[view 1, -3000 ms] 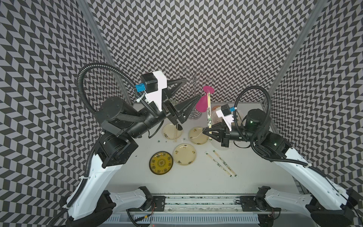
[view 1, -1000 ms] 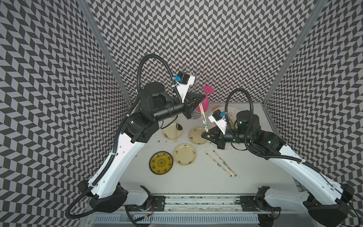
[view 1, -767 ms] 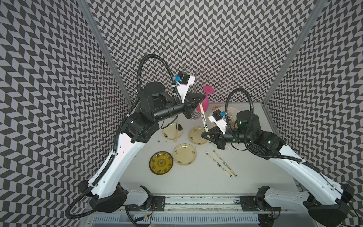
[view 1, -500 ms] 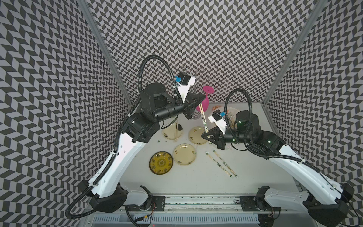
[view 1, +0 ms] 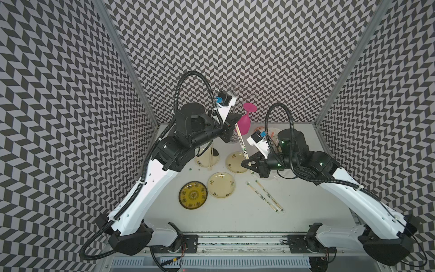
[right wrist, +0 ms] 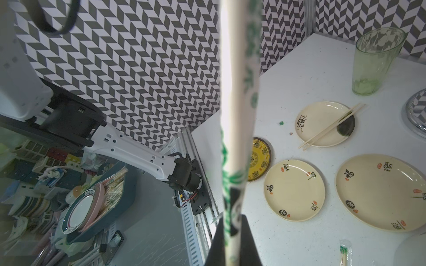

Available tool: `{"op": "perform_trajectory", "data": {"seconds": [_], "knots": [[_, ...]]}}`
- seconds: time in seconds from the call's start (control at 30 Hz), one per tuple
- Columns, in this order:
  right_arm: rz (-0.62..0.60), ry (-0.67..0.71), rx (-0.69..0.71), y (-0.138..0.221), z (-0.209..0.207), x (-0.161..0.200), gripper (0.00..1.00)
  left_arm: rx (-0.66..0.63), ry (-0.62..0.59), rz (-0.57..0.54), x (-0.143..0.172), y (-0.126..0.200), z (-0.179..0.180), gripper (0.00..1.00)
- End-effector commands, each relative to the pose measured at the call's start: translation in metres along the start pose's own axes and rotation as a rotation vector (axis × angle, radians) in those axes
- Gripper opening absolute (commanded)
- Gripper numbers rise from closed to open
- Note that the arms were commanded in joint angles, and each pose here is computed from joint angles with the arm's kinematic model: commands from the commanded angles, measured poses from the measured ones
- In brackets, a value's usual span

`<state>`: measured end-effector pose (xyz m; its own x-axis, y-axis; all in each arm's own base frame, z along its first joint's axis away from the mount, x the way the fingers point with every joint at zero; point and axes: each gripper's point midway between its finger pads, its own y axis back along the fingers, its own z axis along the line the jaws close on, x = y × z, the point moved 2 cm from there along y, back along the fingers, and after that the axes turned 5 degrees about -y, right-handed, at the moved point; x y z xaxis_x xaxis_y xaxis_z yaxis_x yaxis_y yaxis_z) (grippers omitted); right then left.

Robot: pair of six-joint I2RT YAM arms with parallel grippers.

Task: Remove the packaging of disposable chopsticks
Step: Remove the packet bag from the disposable chopsticks.

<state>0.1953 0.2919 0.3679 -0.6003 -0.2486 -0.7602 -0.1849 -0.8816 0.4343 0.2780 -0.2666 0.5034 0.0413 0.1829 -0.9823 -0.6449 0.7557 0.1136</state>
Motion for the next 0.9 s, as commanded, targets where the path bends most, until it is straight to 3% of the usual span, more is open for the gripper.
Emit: {"op": "perform_trajectory", "data": {"seconds": [0.0, 0.4, 0.87], "knots": [[-0.149, 0.129, -0.067, 0.019, 0.029, -0.041, 0.0, -0.006, -0.051, 0.171, 0.048, -0.01, -0.003, 0.0], [-0.051, 0.165, 0.209, 0.022, -0.009, -0.038, 0.0, 0.041, -0.093, 0.337, 0.1, -0.007, -0.013, 0.0], [-0.113, -0.001, 0.097, 0.01, 0.002, -0.049, 0.0, 0.079, -0.084, 0.463, 0.158, -0.014, -0.025, 0.0]]}}
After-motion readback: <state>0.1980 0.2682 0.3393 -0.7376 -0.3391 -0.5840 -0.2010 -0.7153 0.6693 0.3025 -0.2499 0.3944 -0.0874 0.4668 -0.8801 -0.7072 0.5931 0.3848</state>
